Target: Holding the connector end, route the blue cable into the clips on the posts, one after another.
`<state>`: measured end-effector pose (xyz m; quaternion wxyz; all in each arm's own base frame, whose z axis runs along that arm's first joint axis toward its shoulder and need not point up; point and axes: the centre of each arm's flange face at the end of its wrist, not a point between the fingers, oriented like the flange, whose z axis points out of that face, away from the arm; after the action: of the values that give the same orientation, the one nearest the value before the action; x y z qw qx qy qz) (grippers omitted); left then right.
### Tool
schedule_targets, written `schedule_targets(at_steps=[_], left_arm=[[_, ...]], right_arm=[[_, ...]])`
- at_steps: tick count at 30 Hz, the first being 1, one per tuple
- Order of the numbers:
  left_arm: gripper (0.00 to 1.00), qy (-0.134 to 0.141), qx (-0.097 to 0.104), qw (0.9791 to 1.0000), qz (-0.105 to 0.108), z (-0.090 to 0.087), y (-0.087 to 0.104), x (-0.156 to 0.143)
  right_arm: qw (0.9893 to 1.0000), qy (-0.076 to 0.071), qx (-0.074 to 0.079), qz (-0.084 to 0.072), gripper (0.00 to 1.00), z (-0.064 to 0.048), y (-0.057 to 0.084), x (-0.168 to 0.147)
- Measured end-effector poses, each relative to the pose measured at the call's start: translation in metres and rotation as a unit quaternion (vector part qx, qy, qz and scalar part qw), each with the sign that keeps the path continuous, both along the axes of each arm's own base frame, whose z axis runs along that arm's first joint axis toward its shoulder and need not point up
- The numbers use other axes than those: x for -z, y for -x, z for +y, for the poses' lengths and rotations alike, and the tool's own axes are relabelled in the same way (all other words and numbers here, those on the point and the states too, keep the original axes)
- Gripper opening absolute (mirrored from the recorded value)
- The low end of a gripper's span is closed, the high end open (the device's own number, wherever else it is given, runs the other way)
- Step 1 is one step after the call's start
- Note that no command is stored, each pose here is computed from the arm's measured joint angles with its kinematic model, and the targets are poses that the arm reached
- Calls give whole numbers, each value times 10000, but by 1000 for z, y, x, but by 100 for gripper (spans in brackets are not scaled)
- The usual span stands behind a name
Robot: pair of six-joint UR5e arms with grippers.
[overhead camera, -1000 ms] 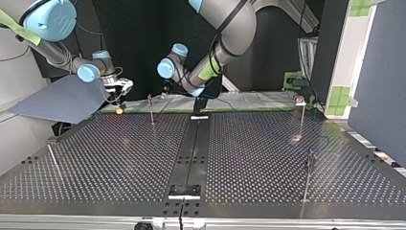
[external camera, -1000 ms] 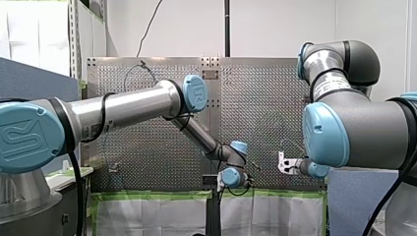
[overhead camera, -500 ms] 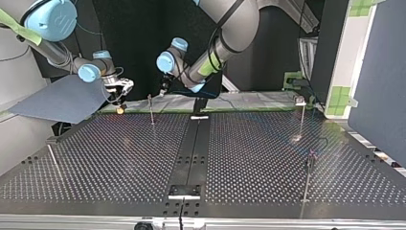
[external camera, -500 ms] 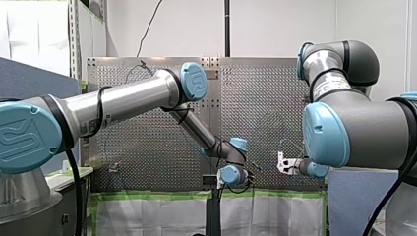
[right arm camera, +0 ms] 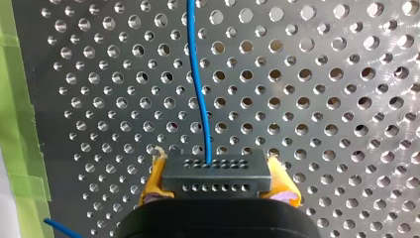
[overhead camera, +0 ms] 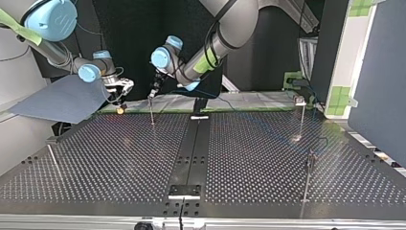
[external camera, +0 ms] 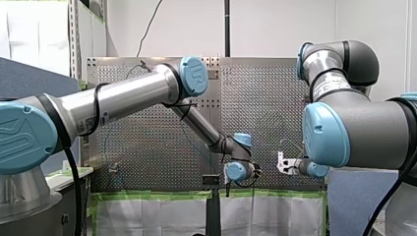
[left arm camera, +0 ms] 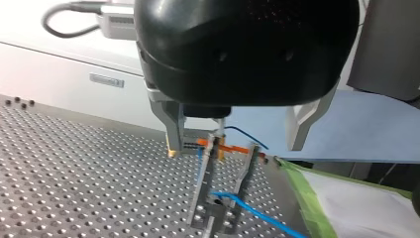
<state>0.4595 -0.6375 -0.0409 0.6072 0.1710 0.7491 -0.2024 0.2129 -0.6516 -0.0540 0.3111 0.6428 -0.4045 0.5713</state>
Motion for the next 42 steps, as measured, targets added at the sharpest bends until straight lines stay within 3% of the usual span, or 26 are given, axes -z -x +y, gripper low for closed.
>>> schedule_targets(at_steps=[18, 26, 42], left_arm=[[100, -43, -12, 10000, 37, -5, 11, -2], [100, -75, -170, 9998, 19, -3, 10, -2], [100, -208, -276, 9994, 99, 0, 14, 0]], right_arm=[[10000, -47, 16, -34, 0, 0, 1, 0], [9999, -70, 56, -72, 0, -1, 6, 1], [9999, -108, 62, -112, 0, -1, 5, 2]])
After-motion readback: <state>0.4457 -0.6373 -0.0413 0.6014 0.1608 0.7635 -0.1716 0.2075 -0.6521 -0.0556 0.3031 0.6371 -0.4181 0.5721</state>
